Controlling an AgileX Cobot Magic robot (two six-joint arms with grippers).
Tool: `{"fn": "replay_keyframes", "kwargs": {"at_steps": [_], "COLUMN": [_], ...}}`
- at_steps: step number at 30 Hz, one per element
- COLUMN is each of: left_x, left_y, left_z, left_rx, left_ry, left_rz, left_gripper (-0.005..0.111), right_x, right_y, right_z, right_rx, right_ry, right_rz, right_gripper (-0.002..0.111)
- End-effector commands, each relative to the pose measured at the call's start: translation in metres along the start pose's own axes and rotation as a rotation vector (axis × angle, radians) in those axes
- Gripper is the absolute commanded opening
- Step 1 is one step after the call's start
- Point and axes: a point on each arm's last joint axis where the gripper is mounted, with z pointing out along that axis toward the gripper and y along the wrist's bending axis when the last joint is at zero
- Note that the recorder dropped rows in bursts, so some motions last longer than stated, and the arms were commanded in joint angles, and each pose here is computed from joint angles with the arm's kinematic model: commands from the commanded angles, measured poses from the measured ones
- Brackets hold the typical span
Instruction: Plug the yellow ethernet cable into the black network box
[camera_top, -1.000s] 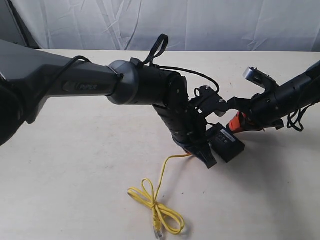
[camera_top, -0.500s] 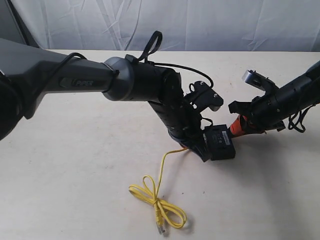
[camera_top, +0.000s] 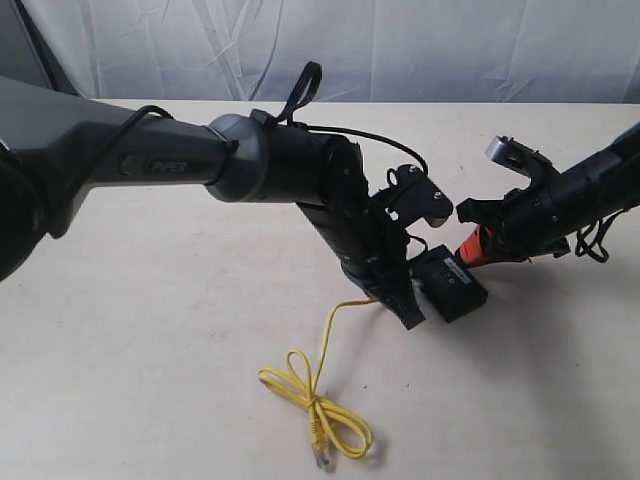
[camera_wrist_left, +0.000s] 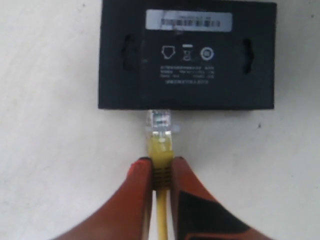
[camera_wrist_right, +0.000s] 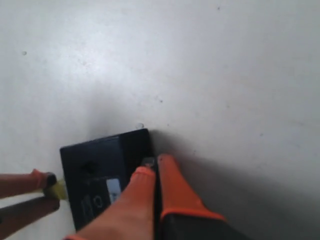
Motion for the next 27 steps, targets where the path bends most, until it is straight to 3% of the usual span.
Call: {"fn": "replay_keyframes", "kwargs": {"at_steps": [1, 27], "left_x": [-0.0106, -0.0048], "left_y": [-0.0036, 0.0049], "left_z": [-0.0005, 0.0028], "left_rx": [0.006, -0.015], "left_ry": [-0.086, -0.058], "left_rz": [-0.036, -0.095], "left_gripper": [0.0, 0.0], "right_x": [0.0037, 0.0042], "right_y": [0.0038, 0.0055], "right_z": [0.006, 0.0058], "right_rx": [-0.066, -0.084], "right_ry": [0.025, 0.031], "right_rz": [0.017, 0.023], "right_gripper": [-0.001, -0.001]}}
